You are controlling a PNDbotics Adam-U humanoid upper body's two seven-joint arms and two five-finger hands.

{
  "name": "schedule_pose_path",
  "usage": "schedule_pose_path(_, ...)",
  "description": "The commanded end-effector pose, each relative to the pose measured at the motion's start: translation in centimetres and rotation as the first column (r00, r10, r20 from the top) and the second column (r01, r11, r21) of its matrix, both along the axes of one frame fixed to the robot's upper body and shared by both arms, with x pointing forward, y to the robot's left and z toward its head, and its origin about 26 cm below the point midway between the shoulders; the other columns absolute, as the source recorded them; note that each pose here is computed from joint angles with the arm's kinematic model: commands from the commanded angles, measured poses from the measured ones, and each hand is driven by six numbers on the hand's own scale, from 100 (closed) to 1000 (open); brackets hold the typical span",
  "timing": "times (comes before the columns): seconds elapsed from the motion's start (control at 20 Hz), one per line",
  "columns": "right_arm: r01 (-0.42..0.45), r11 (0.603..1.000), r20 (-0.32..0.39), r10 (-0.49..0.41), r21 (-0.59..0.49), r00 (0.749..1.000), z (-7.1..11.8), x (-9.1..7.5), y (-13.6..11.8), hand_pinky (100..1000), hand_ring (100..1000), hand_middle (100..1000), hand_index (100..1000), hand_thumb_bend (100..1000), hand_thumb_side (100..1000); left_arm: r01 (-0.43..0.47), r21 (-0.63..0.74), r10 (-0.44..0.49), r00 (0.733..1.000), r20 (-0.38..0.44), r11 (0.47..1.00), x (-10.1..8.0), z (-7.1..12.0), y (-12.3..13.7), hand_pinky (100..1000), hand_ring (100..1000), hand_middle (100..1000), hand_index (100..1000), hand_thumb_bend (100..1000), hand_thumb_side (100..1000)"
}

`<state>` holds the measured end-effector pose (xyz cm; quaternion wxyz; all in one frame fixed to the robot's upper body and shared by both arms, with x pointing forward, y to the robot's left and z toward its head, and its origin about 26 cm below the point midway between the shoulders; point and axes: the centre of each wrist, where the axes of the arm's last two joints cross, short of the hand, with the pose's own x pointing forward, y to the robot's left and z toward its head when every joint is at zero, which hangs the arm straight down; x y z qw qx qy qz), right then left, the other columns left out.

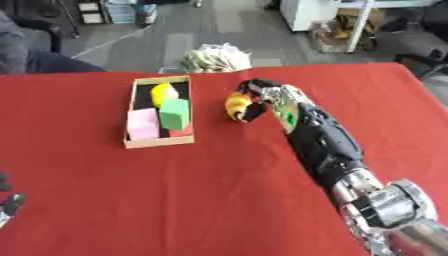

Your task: Pick up objects on the table and place them in the box.

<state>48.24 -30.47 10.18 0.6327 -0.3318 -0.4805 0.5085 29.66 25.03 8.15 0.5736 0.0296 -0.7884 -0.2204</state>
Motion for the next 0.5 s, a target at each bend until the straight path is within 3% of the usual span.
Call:
schedule_pose_path(0.05, 0.051, 0.998, 0.064, -0.05, -0.027, 0.997, 0.9, 0.2, -0.8, 676, 609, 555, 647, 262, 100, 0.01, 0.013, -0.011, 0.999, 0.03, 1.0, 0.1, 0.9, 0.2, 754, 593, 585, 762, 571, 285)
schedule_pose_path(0.2, 0.067, 0.998, 0.181, -0.062, -0.021, 0.981, 1.9, 0.4, -0.7, 637, 500, 402, 486, 202, 100, 0.007, 0.013, -0.007, 0.999, 0.033, 1.0, 0.1, 1.0, 0.2, 754, 592, 584, 762, 583, 280)
schedule_pose_path(0.5, 0.045, 0.998, 0.458, -0.055, 0.033, 0.887, 8.7, 1.1, -0.7, 640, 479, 357, 446, 162, 100, 0.007, 0.02, -0.007, 0.999, 0.043, 1.0, 0.2, 1.3, 0.3, 754, 592, 584, 762, 583, 280)
